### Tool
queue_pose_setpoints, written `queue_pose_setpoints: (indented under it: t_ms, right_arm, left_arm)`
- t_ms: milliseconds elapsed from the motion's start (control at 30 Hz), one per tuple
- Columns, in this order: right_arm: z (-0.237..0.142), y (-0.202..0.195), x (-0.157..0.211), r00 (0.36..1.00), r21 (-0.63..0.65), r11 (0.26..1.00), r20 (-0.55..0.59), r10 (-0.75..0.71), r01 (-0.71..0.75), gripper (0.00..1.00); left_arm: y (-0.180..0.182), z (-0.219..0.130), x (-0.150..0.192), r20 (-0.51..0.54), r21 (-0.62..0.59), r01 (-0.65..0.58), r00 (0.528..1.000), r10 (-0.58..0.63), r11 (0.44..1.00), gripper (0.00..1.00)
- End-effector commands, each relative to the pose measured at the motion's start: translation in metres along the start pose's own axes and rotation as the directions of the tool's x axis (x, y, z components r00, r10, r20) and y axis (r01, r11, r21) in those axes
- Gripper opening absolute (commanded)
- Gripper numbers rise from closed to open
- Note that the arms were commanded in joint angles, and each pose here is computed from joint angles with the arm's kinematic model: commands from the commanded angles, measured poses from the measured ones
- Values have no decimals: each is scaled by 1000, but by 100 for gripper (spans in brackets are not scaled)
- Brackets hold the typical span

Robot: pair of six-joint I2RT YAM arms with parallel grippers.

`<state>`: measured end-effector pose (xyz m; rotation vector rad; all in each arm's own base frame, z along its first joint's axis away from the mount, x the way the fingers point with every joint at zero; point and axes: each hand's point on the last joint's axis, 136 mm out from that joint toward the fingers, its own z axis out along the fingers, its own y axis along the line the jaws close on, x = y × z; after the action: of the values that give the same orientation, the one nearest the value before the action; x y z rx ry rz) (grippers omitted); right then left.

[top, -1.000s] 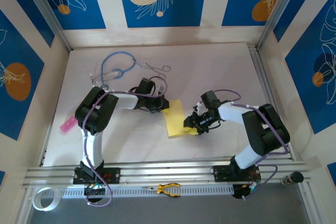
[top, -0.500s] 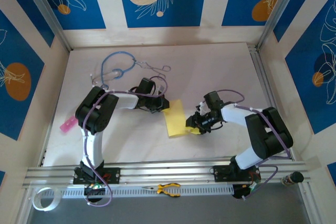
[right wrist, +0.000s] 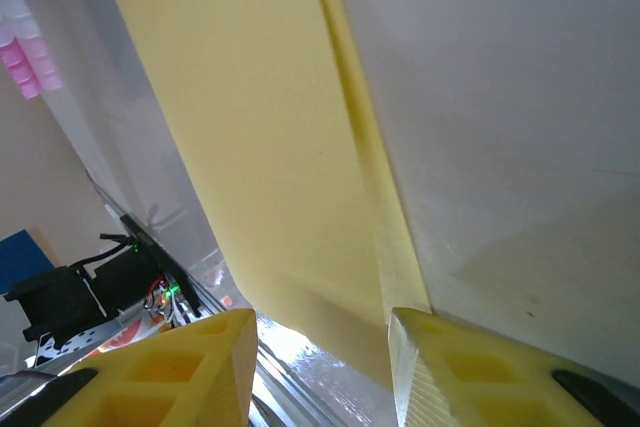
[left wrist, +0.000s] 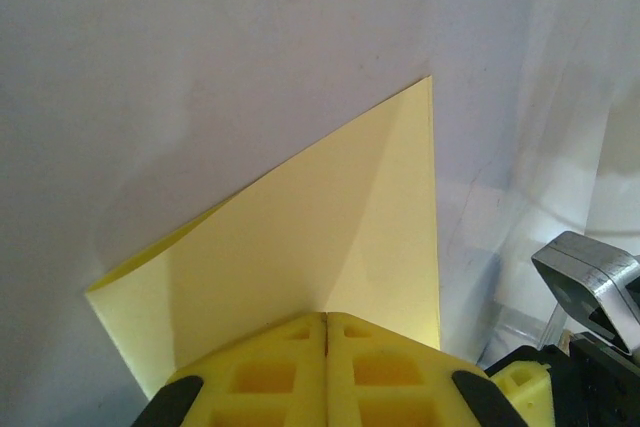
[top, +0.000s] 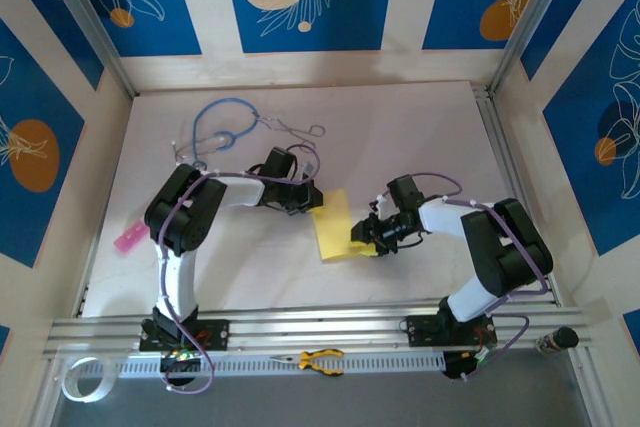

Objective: Fold a paper plane with a square sheet of paper (pick it up from the middle)
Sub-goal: Fold the triangle a second time at the center of the table.

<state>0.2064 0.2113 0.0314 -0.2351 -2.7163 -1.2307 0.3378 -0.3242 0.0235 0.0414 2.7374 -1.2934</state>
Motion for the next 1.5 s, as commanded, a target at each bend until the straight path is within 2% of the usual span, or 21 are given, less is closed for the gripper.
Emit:
queue_pose_setpoints:
  t_ms: [0, 400, 767, 1067, 1233, 1367, 1467]
  right_arm:
    - [0, 13, 1, 1000, -73, 997, -19, -19, 18, 40]
    - [-11, 33, -26, 997, -236, 969, 1, -75, 73, 39]
    - [-13, 31, -45, 998, -269, 961, -1, -67, 64, 31]
    - [-9, 24, -54, 999, -250, 967, 8, -49, 49, 25]
    - [-8, 21, -57, 999, -247, 968, 7, -39, 40, 15]
    - [-8, 23, -58, 1000, -248, 968, 12, -29, 31, 9]
    - [-9, 24, -59, 1000, -241, 970, 15, -12, 15, 7]
  left_arm:
    - [22, 9, 7, -43, -47, 24, 999, -26, 999, 8]
    - [5, 18, 4, -122, 32, -90, 988, 93, 995, 10]
    - [-12, 23, -1, -183, 48, -175, 966, 181, 983, 10]
    - [-28, 21, -8, -175, 60, -214, 959, 221, 975, 13]
    - [-41, 15, -11, -154, 66, -237, 957, 245, 969, 22]
    - [-59, -1, -17, -95, 50, -285, 953, 289, 957, 35]
    - [-72, -15, -16, -41, 16, -342, 939, 342, 940, 39]
